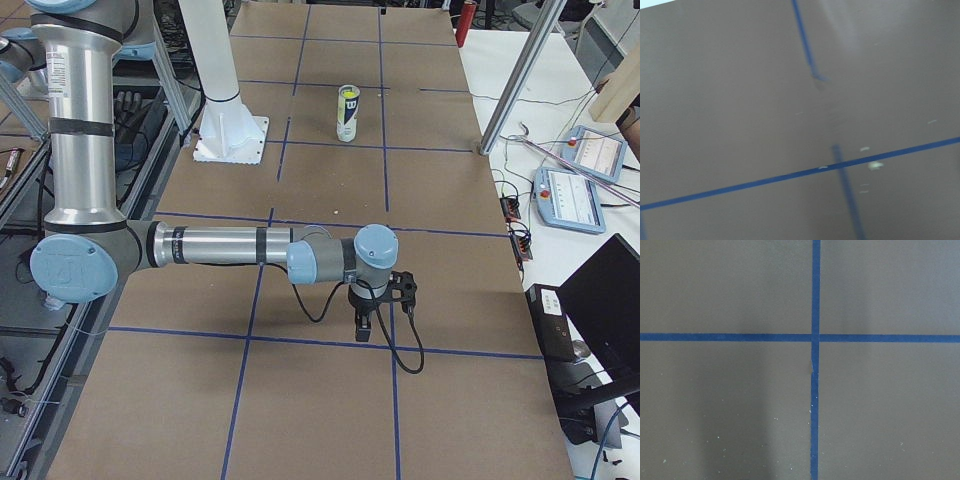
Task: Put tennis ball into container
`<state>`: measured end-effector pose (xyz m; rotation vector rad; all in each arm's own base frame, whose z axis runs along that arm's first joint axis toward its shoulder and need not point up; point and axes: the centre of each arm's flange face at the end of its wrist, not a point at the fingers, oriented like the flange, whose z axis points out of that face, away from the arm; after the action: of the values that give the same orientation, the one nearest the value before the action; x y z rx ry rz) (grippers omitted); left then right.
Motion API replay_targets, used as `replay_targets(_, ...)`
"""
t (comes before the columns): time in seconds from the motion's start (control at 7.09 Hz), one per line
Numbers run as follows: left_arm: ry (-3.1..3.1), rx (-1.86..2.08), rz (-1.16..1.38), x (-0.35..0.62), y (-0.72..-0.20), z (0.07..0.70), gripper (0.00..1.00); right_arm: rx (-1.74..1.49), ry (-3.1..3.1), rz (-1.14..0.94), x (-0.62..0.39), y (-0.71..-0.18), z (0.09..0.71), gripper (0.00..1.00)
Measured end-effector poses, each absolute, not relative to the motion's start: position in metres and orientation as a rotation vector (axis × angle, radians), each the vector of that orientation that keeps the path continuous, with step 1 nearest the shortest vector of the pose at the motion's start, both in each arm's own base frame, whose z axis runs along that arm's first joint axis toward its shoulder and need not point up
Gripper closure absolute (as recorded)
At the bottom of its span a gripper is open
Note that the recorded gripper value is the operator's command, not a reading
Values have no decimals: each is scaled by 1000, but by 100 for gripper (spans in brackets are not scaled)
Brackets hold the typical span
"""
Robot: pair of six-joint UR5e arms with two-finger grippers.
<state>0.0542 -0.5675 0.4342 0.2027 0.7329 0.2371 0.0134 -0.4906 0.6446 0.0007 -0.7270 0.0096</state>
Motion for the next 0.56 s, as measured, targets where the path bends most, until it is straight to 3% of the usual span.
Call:
replay_targets(0.28, 726, 171, 222, -50, -537, 575, 0, 1, -727, 10, 13, -491, 645, 0)
replay_targets(0.56, 724, 138, 163, -85, -510, 644, 0, 0, -727, 9, 13, -491, 645, 0)
